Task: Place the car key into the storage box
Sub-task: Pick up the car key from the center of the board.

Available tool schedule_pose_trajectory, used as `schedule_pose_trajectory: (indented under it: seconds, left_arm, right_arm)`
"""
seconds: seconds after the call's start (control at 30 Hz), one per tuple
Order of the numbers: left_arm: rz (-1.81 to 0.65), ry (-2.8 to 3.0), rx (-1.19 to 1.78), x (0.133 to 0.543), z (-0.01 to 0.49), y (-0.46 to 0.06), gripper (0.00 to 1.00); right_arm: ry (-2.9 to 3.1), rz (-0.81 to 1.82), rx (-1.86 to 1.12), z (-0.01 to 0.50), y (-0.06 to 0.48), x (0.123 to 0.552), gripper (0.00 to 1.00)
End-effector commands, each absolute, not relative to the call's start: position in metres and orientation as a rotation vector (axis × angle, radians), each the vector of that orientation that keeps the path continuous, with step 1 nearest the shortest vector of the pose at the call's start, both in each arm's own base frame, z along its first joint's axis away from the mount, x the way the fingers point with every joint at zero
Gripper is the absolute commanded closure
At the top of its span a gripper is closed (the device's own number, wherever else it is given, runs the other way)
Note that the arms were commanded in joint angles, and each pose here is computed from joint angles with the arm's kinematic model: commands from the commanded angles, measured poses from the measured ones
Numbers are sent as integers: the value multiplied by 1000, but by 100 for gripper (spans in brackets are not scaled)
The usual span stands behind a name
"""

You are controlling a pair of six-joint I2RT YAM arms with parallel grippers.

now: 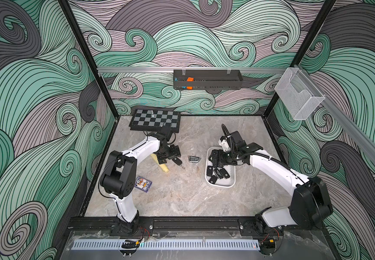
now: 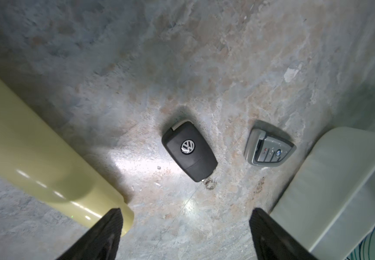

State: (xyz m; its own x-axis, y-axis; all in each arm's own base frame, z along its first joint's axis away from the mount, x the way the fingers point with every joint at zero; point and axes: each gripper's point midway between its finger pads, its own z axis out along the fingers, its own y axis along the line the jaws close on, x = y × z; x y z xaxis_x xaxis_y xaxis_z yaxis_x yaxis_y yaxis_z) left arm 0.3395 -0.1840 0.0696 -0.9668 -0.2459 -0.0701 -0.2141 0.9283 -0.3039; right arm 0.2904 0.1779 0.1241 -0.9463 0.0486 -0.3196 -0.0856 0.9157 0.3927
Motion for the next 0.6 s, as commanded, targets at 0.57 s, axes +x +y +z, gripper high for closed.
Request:
schedule_pose_trajectory:
  seconds: [0.57]
  left_arm:
    - [-191, 3051, -447, 351, 27, -200, 21]
  right_arm:
    - [2661, 800, -209, 144, 200, 278, 1]
